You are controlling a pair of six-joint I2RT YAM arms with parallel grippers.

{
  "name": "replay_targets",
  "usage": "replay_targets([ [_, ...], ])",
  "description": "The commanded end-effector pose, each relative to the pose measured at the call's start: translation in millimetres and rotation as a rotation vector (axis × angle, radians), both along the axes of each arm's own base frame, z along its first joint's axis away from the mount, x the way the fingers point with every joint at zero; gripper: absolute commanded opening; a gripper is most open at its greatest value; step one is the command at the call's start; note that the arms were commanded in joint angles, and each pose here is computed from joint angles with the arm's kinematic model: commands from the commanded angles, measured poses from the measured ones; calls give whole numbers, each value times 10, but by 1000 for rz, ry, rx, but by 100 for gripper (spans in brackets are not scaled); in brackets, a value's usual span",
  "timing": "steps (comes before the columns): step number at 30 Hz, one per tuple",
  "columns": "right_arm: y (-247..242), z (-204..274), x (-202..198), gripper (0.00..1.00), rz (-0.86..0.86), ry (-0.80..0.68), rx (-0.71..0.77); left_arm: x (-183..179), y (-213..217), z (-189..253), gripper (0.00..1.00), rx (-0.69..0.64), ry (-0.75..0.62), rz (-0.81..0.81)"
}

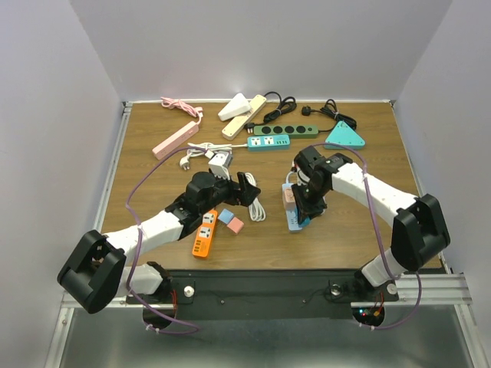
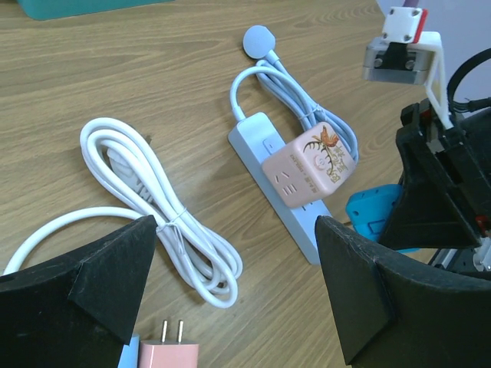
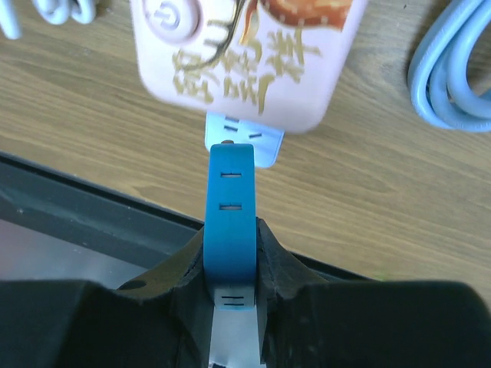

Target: Insert the plug

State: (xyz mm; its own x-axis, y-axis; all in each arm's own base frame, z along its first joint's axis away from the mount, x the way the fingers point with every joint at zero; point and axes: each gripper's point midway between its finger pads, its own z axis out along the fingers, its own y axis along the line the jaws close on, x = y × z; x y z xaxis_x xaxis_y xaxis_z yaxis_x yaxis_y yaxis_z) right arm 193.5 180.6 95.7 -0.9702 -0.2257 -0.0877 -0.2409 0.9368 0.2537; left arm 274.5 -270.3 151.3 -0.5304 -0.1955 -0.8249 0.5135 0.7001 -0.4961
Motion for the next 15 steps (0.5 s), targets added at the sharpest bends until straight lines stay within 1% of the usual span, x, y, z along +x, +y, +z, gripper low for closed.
replay_targets([
  [1, 96, 2, 121, 0, 29, -39, 21, 89, -1, 206, 95, -6, -69, 7],
  [7, 125, -78, 103, 0, 36, -8, 8, 99, 6, 222, 95, 4, -77, 10],
  [15, 143, -101, 141, 1, 28, -15, -13, 97, 21, 227, 95, 11, -81, 13],
])
